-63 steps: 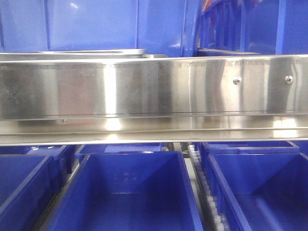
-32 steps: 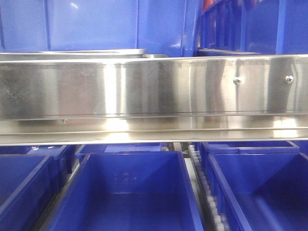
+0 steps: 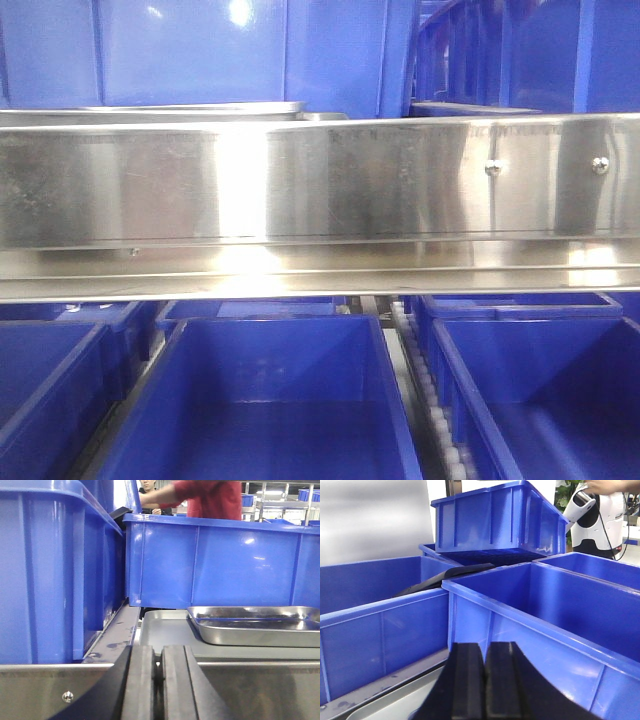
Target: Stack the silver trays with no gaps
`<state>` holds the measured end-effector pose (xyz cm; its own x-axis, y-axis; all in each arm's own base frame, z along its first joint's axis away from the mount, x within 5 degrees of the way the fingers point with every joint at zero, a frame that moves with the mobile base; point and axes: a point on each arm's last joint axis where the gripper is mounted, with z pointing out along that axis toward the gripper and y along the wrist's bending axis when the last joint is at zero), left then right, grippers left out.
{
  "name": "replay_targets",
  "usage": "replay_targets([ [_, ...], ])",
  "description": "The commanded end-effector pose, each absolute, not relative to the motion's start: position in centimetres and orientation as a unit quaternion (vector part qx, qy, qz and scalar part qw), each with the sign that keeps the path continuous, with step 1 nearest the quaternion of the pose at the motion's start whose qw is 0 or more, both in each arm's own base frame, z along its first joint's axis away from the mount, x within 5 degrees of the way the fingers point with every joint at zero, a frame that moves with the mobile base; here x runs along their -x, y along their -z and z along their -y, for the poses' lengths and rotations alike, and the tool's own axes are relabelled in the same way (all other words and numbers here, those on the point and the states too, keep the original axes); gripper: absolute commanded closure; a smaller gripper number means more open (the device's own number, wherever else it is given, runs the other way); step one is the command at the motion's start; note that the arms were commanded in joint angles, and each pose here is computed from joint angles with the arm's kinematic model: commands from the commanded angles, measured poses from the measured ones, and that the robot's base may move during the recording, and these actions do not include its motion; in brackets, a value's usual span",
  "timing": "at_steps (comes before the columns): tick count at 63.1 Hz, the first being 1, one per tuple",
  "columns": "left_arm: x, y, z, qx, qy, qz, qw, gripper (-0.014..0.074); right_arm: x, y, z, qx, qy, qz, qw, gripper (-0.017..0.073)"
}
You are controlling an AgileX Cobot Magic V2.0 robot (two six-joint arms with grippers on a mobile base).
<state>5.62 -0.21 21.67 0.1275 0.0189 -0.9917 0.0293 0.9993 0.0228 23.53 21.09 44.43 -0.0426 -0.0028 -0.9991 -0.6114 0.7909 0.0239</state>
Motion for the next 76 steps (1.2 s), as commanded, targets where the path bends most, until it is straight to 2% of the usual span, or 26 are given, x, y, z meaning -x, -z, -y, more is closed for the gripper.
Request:
replay_targets([
  [1,-5.5,-21.9,0.2,-0.019,0.002,-0.652,0.758,0.0589,-22.5,-45.5,-19.7,0.229,-0.206,-0.676,0.669,0.0640],
  [14,-5.5,-21.9,0.2,-0.019,0.002,-0.652,0.758,0.0589,-18.1,-44.0,-16.2,0.241,-0.216,-0.669,0.669,0.0640],
  [25,-5.5,-21.9,0.2,-0.019,0.002,-0.652,0.758,0.0589,-13.5,-38.8,-13.2,0.280,-0.259,-0.643,0.665,0.0640],
  [31,-5.5,-21.9,0.2,-0.019,0.002,-0.652,0.758,0.0589,-11.4,-35.3,-10.9,0.282,-0.269,-0.631,0.671,0.0640],
  [35,-5.5,-21.9,0.2,-0.019,0.002,-0.652,0.758,0.0589,-10.3,-33.6,-9.0,0.256,-0.264,-0.632,0.682,0.0640],
  [40,-5.5,-21.9,0.2,-0.019,0.002,-0.652,0.758,0.0589,-9.1,-30.9,-6.5,0.199,-0.249,-0.650,0.690,0.0640],
  [49,-5.5,-21.9,0.2,-0.019,0.002,-0.652,0.758,0.0589,-7.2,-27.1,-3.9,0.131,-0.210,-0.658,0.712,0.0640],
  [65,-5.5,-21.9,0.2,-0.019,0.002,-0.652,0.758,0.0589,-5.5,-23.2,-1.7,0.054,-0.129,-0.638,0.757,0.0640],
  [76,-5.5,-21.9,0.2,-0.019,0.002,-0.652,0.758,0.0589,-5.3,-22.2,-1.3,0.038,-0.106,-0.637,0.763,0.0640],
])
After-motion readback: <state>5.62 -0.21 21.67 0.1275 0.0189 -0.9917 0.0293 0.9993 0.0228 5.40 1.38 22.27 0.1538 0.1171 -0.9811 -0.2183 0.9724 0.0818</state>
